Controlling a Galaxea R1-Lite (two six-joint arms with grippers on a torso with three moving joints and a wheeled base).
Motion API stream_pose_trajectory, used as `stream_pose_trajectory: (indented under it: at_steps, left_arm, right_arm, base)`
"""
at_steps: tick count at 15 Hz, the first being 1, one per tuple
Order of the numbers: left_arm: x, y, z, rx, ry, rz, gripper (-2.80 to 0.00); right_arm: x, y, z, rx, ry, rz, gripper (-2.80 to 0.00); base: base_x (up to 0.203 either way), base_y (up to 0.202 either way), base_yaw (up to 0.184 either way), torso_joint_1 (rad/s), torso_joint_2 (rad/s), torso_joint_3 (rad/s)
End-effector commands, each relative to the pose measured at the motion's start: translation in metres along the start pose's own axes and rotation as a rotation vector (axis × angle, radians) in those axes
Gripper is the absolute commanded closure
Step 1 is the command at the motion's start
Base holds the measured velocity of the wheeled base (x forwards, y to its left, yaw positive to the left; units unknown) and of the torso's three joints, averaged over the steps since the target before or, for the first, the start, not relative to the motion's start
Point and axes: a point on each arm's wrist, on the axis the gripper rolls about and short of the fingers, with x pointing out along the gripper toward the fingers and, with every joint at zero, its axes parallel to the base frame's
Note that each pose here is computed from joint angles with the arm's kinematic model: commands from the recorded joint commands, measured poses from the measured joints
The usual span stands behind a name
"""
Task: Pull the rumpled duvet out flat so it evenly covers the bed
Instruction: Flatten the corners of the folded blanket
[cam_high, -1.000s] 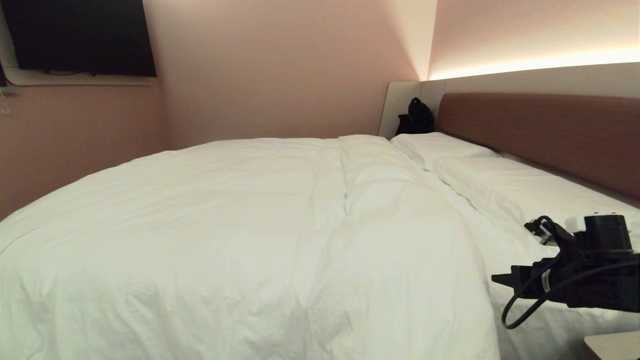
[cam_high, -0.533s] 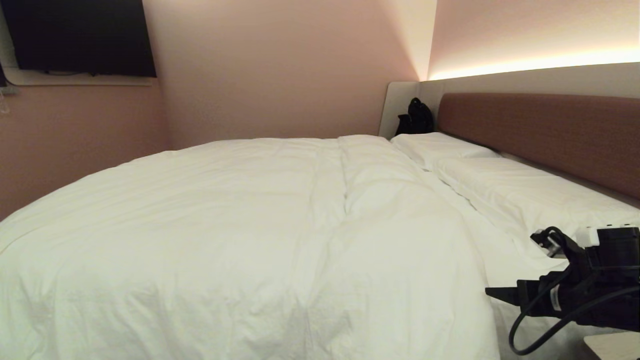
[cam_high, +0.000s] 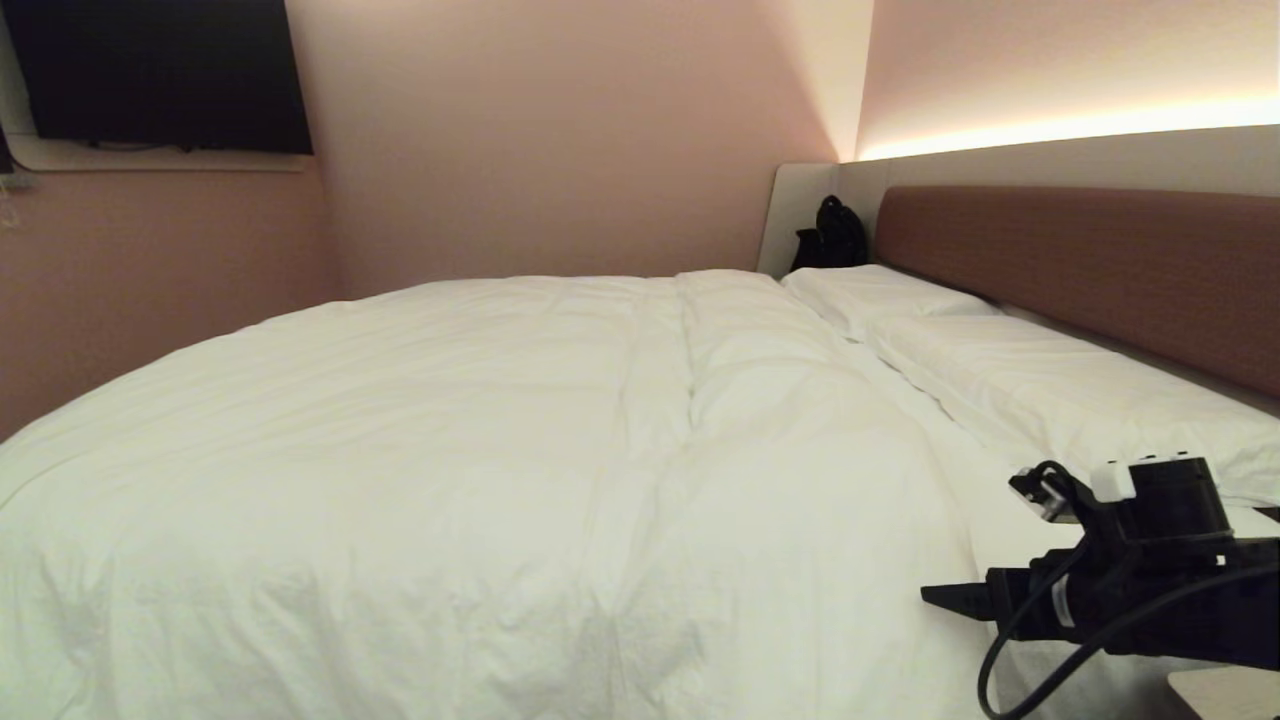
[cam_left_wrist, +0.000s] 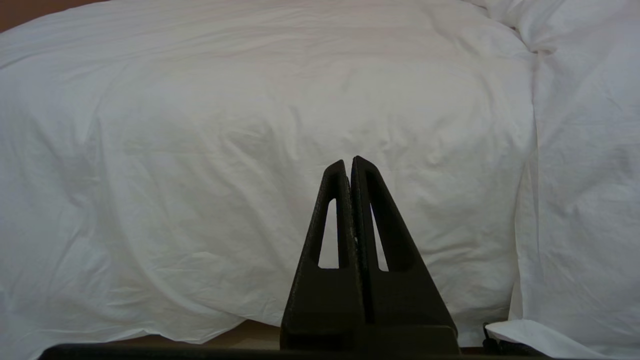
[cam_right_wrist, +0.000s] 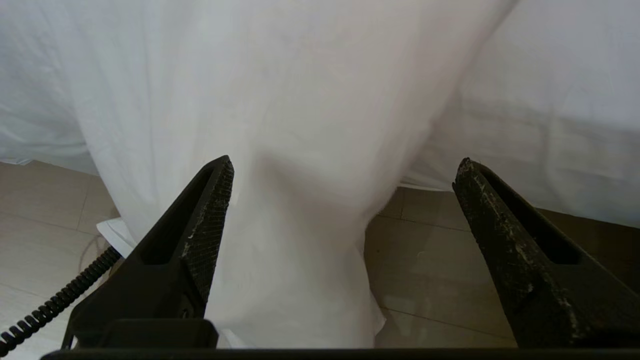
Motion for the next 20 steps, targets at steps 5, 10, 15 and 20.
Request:
stream_pose_trajectory:
  at_steps: [5,10,15,20]
  left_arm:
    - [0.000,0.000,0.000,0.000,-0.001,-0.001,0.00]
    - [0.000,0.000,0.000,0.000,0.000,-0.001,0.00]
    - [0.000,0.000,0.000,0.000,-0.001,-0.001,0.00]
    - [0.000,0.000,0.000,0.000,-0.001,-0.001,0.00]
  right_arm:
    - [0.049,-0.009,0.013,0.019,0.063,-0.059,-2.80]
    - [0.087,-0.017,0.019,0.027,0.093,-0.153,-2.80]
    - [0.089,-0.019,0.017,0.024,0.101,-0.181,0.00]
    - [0.083,-0.016,0.011,0.026,0.112,-0.171,0.00]
  base:
    - [0.000,0.000,0.000,0.000,0.00,0.000]
    - [0.000,0.000,0.000,0.000,0.00,0.000]
    - [0.000,0.000,0.000,0.000,0.00,0.000]
    - [0.000,0.000,0.000,0.000,0.00,0.000]
